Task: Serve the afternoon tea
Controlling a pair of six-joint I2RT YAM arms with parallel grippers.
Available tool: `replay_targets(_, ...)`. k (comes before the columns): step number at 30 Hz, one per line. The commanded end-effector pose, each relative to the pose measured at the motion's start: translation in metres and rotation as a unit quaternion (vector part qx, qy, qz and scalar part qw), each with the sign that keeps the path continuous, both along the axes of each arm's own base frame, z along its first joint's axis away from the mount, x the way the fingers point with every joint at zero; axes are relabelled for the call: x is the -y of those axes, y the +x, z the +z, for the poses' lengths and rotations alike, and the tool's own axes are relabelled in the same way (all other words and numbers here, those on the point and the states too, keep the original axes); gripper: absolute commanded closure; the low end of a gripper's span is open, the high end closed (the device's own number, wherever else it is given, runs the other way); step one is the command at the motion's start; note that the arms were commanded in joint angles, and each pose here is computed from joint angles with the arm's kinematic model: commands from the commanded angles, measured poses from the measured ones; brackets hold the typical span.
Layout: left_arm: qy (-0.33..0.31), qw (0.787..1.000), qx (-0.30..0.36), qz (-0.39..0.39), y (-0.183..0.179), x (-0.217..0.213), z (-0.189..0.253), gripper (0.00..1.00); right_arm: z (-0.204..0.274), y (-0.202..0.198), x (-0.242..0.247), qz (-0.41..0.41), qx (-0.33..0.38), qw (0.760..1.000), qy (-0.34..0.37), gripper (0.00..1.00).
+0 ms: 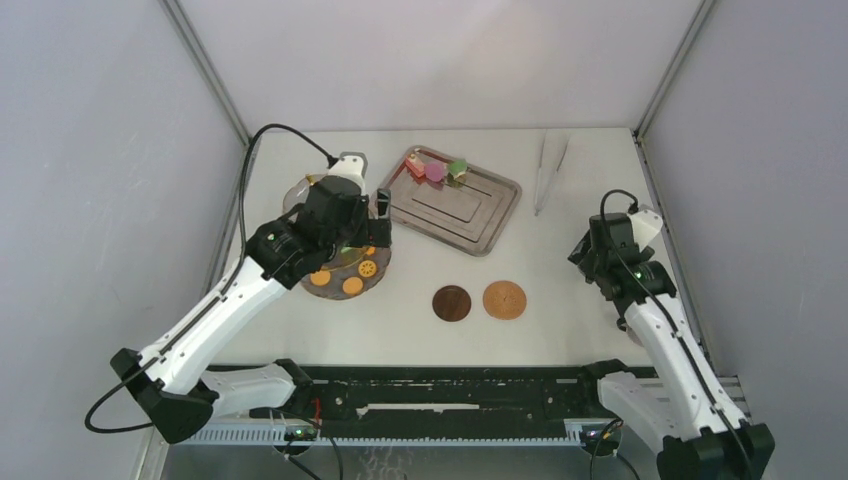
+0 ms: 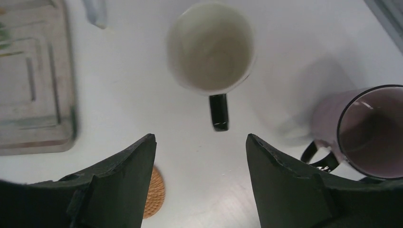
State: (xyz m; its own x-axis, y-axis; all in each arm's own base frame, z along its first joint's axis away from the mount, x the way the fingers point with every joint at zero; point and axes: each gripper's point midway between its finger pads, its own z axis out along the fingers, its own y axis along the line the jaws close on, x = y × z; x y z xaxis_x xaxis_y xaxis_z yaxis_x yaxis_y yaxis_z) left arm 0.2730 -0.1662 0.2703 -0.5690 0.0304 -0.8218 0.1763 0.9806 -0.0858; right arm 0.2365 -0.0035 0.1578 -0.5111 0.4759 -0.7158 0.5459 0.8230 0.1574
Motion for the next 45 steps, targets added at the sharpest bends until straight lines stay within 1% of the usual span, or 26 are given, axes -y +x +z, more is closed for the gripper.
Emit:
replay_targets(1,-0.049,0.997,0.055,-0.006,0.002,0.002,0.048,0.0,-0.012,0.007,0.01,0.028,-0.052,0.998,-0.029,0.22)
replay_targets(4,-0.048,0.997,0.059,-0.006,0.003,0.002,0.051,0.0,-0.023,0.019,0.013,0.036,-0.066,0.997,-0.031,0.22)
replay_targets(9,-0.045,0.997,0.059,-0.006,0.003,0.001,0.053,0.0,-0.03,0.031,0.02,0.029,-0.06,0.998,-0.002,0.23)
replay_targets(12,-0.047,0.997,0.063,-0.014,0.002,0.003,0.056,0.0,-0.039,0.036,0.016,0.044,-0.068,0.996,0.028,0.26)
replay_targets(17,-0.063,0.994,0.084,-0.035,-0.004,0.004,0.073,0.0,-0.046,0.039,0.019,0.037,-0.078,0.996,0.025,0.31)
replay_targets(23,-0.093,0.986,0.106,-0.09,-0.02,0.014,0.103,0.0,-0.058,0.038,0.019,0.038,-0.101,0.994,0.032,0.37)
replay_targets(27,-0.12,0.977,0.105,-0.145,-0.031,0.031,0.113,0.0,-0.067,0.036,0.024,0.023,-0.113,0.993,0.026,0.49)
replay_targets(30,-0.133,0.971,0.097,-0.175,-0.038,0.043,0.113,0.0,-0.068,0.036,0.025,0.02,-0.114,0.993,0.026,0.62)
replay_targets(31,-0.135,0.97,0.095,-0.179,-0.039,0.045,0.112,0.0,-0.066,0.035,0.025,0.02,-0.112,0.993,0.026,0.69)
replay_targets(34,-0.13,0.971,0.094,-0.175,-0.038,0.044,0.109,0.0,-0.058,0.034,0.023,0.023,-0.099,0.995,0.027,1.0)
replay_targets(37,-0.113,0.978,0.09,-0.15,-0.032,0.036,0.101,0.0,-0.04,0.036,0.014,0.045,-0.063,0.997,0.029,1.0)
replay_targets(39,-0.089,0.986,0.079,-0.119,-0.025,0.027,0.089,0.0,-0.025,0.037,0.001,0.068,-0.036,0.997,0.032,1.0)
replay_targets(42,-0.054,0.993,0.053,-0.087,-0.017,0.019,0.067,0.01,-0.004,0.036,-0.026,0.11,-0.004,0.994,0.029,1.0)
replay_targets(45,-0.024,0.998,0.04,-0.039,-0.007,0.006,0.048,0.01,0.013,0.034,-0.068,0.167,0.021,0.985,0.04,1.0)
